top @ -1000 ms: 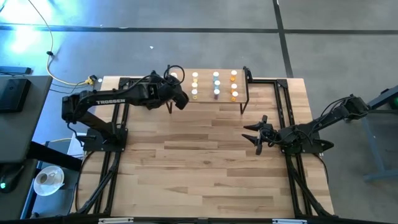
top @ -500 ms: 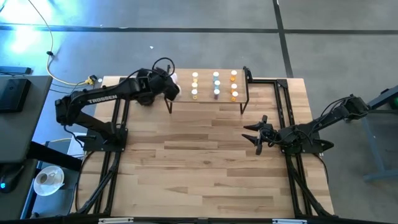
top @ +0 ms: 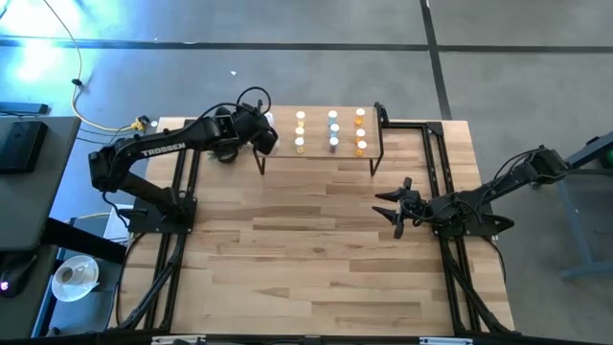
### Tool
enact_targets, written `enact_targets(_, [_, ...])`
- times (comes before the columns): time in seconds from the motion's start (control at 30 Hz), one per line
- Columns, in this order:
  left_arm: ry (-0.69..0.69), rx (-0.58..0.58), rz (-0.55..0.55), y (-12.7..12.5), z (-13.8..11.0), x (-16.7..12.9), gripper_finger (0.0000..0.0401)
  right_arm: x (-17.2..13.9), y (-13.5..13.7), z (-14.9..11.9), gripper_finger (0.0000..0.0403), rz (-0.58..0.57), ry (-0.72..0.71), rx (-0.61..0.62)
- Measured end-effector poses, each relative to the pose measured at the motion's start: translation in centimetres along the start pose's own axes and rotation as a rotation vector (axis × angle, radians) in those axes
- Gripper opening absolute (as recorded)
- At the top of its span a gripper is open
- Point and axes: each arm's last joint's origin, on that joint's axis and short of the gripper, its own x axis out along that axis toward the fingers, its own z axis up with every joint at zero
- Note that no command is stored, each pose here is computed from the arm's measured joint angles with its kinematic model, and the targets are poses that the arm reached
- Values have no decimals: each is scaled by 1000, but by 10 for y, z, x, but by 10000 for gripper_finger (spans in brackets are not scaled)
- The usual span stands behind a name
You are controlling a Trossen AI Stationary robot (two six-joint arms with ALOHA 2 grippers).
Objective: Pick and place medicine bottles onto shelf by color
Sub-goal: Adjust the transparent pill bottles on the shelf
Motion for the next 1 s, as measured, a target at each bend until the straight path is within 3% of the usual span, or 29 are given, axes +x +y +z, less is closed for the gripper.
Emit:
enact_targets(0.5, [-5,-29,49,6,3,7,184,0,0,0,177,-1,0,15])
enact_targets(1.0, [2,-28,-37,-1,6,14,184,0,0,0,177,-1,0,15])
